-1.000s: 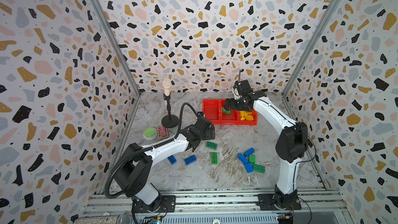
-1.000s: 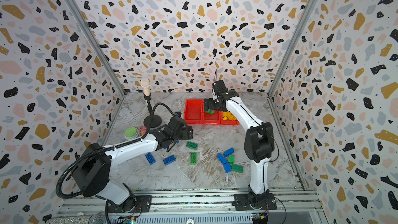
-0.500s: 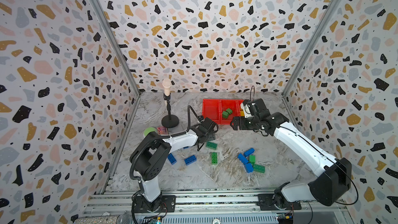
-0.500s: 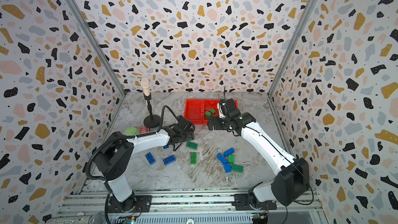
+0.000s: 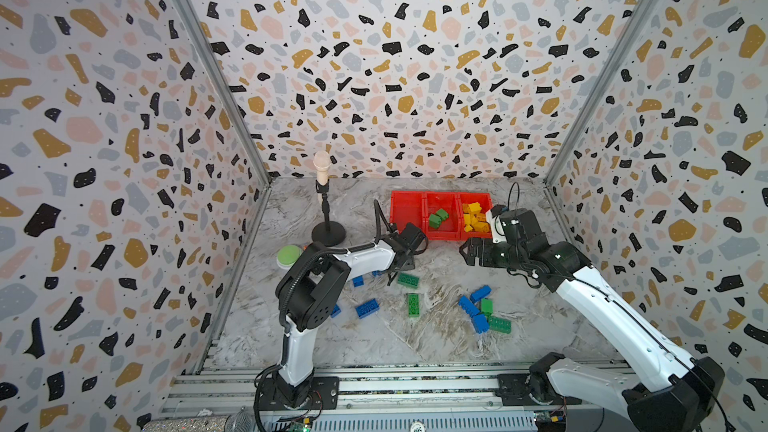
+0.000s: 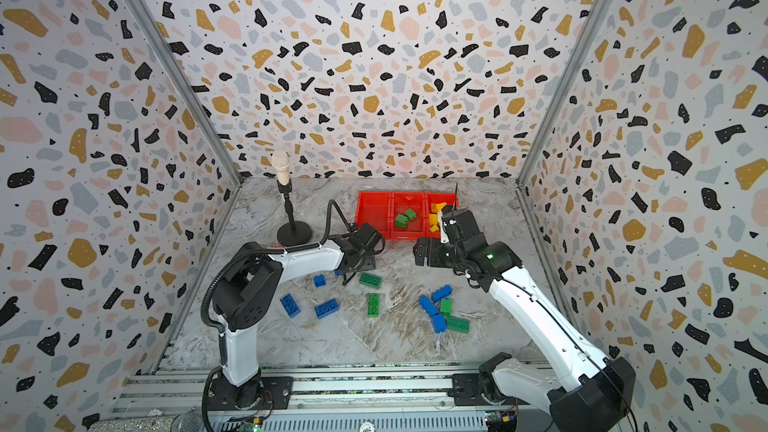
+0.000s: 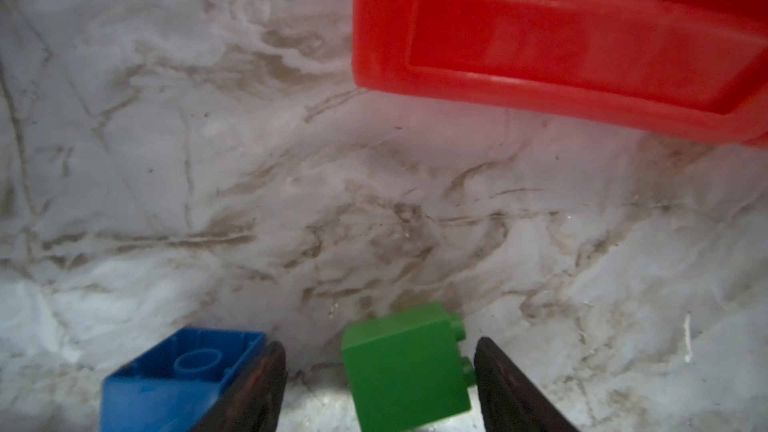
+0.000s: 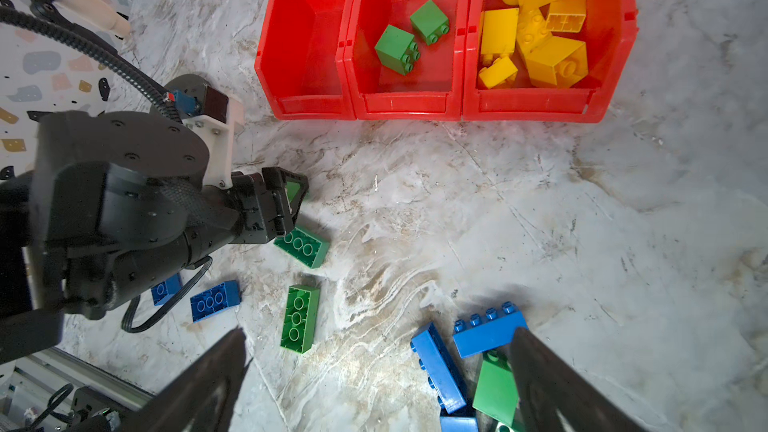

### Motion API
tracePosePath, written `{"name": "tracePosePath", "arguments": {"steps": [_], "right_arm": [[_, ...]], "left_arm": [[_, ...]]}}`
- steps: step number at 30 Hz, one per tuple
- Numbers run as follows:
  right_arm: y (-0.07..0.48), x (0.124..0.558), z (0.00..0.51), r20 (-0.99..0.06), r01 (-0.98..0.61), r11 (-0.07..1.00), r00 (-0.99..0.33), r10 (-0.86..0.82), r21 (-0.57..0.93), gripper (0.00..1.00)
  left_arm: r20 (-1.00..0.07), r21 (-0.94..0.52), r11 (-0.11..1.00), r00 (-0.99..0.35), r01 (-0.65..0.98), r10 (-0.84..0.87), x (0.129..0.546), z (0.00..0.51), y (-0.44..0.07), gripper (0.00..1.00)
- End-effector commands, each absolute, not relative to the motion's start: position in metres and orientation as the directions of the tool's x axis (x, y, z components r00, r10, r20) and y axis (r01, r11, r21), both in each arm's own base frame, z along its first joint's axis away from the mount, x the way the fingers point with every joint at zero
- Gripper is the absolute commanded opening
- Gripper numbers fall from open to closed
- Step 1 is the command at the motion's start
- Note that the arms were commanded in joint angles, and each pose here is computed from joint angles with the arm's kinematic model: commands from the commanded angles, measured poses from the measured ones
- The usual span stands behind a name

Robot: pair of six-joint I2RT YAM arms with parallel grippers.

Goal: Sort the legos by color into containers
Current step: 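Grasp the green brick with the left gripper and carry it over the middle bin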

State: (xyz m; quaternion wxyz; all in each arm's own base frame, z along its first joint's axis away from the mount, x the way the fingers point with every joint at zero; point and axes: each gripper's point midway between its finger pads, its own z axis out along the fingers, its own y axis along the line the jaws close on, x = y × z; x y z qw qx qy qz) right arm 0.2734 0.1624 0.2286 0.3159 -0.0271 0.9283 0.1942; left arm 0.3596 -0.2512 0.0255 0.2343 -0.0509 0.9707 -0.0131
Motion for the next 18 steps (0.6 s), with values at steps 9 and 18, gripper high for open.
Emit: {"name": "tracePosePath", "arguments": {"steps": [9,18], "right_arm": [[0.147,0.265,0.228,-0.585,-0.134,0.941,-0.807,0.079,0.311,0.99],[0.141,0.267,0.236,-0.591,-0.126,0.945,-0.803,0.082,0.303,0.99]], "left_arm": [[-0.43,-0.009,0.995,-0.898,-0.103,-0.096,0.361,0.013,-0.25,0.45],[-0.451,-0.009,0.997,-0.889,-0.081,-0.076,0.37,0.034,-0.258,0.39]]}}
